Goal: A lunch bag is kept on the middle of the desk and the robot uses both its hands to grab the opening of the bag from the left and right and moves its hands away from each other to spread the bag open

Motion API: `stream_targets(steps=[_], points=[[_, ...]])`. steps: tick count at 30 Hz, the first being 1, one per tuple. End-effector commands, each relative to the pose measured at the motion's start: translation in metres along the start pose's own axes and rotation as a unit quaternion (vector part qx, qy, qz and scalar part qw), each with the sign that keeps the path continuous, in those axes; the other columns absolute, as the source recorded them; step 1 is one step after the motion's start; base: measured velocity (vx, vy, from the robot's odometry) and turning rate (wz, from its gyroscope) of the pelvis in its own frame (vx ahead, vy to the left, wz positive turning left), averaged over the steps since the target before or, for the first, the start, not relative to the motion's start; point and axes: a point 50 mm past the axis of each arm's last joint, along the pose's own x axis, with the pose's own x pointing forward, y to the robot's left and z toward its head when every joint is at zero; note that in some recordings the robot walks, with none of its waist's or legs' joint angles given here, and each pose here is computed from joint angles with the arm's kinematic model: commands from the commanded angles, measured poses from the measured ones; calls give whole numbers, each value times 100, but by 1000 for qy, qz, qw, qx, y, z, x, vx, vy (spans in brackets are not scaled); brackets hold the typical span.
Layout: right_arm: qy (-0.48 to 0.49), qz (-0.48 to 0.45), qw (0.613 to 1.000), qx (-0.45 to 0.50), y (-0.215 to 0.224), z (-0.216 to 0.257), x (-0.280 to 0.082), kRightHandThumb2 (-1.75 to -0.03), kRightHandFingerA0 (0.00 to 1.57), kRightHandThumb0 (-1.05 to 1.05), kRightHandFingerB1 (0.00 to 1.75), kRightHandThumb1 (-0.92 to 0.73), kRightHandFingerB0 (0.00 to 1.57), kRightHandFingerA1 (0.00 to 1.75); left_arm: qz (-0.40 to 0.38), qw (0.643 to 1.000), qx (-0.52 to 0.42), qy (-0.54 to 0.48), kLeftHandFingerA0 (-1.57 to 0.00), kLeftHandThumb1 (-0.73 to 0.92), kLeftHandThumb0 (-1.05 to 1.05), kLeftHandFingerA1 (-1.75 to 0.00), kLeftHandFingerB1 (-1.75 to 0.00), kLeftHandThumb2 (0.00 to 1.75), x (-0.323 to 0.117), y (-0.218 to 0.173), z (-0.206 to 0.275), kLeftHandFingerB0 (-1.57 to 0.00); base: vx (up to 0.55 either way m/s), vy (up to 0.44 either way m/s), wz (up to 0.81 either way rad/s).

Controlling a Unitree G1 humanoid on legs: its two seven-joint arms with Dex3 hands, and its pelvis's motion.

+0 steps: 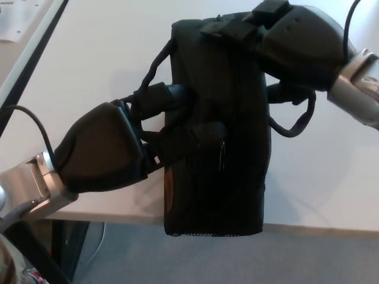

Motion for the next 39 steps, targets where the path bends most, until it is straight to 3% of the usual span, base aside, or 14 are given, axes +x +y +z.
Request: stream_targets(steps=[1, 7, 12, 15, 17, 19, 21, 22, 30, 32, 33, 34, 35, 39], points=[[-1, 36, 999, -17, 7, -3, -10, -72, 31, -57, 30, -43, 6, 47, 6, 1000, 23, -1, -30, 36, 2, -59, -53, 94, -4, 2, -6, -18, 0, 0, 0], [1, 50, 999, -17, 9, -3, -17, -56, 37, -51, 26, -56, 7, 37, 12, 1000, 25, 4, -44, 49, 7, -44, -42, 70, -9, 3, -7, -56, 0, 0, 0], [3, 49, 999, -6, 11, -3, -21, -57, 34, -48, 26, -56, 7, 38, 6, 999, 33, 9, -34, 36, 3, -61, -66, 94, -14, -1, -6, -52, 0, 0, 0], [1, 47, 999, -9, 9, -1, -19, -57, 33, -50, 26, -56, 6, 37, 2, 999, 38, 12, -45, 49, 5, -43, -46, 67, -15, -4, -4, -66, 0, 0, 0], [1, 45, 999, -7, 8, 0, -18, -57, 33, -51, 26, -57, 7, 38, 12, 999, 35, 13, -35, 35, 2, -61, -67, 93, -13, -6, -4, -53, 0, 0, 0], [0, 27, 1000, 5, 7, 4, -13, -75, 29, -58, 31, -45, 7, 49, 31, 999, 25, 25, -43, 52, 1, -43, -46, 62, -9, -9, -3, -63, 0, 0, 0], [6, 15, 1000, 12, 5, 5, -11, -75, 30, -57, 30, -45, 7, 48, 40, 998, 28, 32, -32, 36, 1, -59, -66, 94, -4, -10, -4, -51, 0, 0, 0], [9, 7, 1000, 22, 4, 5, -8, -75, 30, -57, 31, -45, 6, 48, 53, 997, 30, 40, -43, 52, 1, -43, -45, 67, -2, -10, -5, -64, 0, 0, 0], [24, -34, 997, 68, 1, 5, 0, -57, 42, -48, 29, -55, 25, 40, 110, 992, 46, 43, -50, 53, -13, -46, -54, 56, 6, -7, -7, -80, 0, 0, 0], [21, -42, 996, 74, 1, 5, 0, -76, 45, -53, 46, -42, 34, 53, 125, 991, 40, 38, -65, 51, -19, -54, -71, 54, 7, -6, -7, -91, 0, 0, 0], [25, -51, 994, 89, 1, 4, 1, -55, 76, -43, 59, -52, 71, 94, 133, 990, 34, 43, -95, 49, -21, -138, -81, 56, 5, -7, -8, -95, 0, 0, 0], [25, -56, 994, 90, 2, 4, 1, -85, 83, -40, 85, -43, 78, 106, 133, 990, 26, 47, -101, 50, -19, -155, -90, 55, 4, -8, -8, -97, 0, 0, 0], [25, -59, 994, 84, 2, 4, 1, -58, 82, -34, 101, -53, 83, 140, 129, 990, 18, 51, -105, 44, -15, -159, -101, 67, 2, -9, -8, -97, 0, 0, 0], [14, -105, 991, 81, 0, 5, -2, -58, 75, -25, 123, -58, 73, 159, 106, 992, 1, 69, -99, 32, -9, -161, -123, 90, -6, -16, -8, -97, 0, 0, 0]])
